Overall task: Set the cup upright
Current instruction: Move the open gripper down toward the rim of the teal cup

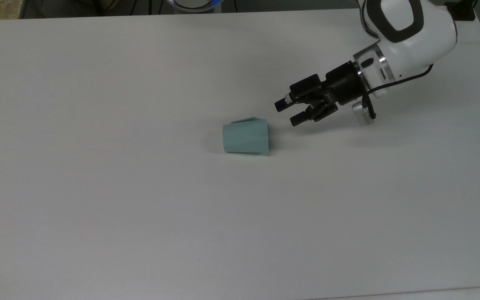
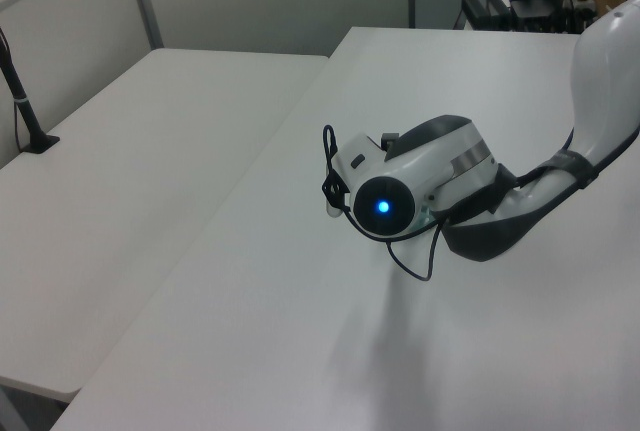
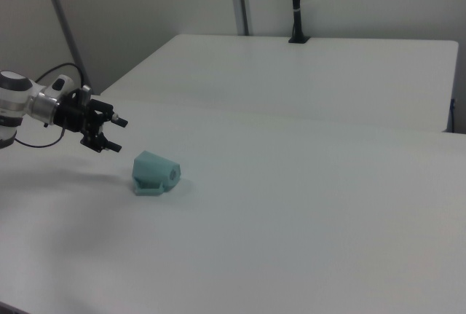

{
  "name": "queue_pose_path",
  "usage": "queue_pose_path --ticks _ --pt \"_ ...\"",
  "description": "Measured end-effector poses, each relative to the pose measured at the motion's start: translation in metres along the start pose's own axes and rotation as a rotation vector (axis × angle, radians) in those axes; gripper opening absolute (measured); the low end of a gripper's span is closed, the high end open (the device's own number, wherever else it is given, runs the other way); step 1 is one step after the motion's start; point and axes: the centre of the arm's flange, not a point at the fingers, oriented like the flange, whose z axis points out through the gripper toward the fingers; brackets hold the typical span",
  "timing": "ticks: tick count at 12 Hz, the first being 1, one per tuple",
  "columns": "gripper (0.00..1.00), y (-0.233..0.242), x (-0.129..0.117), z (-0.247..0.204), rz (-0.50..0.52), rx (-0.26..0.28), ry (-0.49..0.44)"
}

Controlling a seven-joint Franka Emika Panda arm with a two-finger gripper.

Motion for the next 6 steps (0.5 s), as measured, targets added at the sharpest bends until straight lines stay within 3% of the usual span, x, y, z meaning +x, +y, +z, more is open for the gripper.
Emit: queue_pose_path --ticks 6 --pt "1.00 -0.013 0.005 0.033 0.014 -0.027 -0.043"
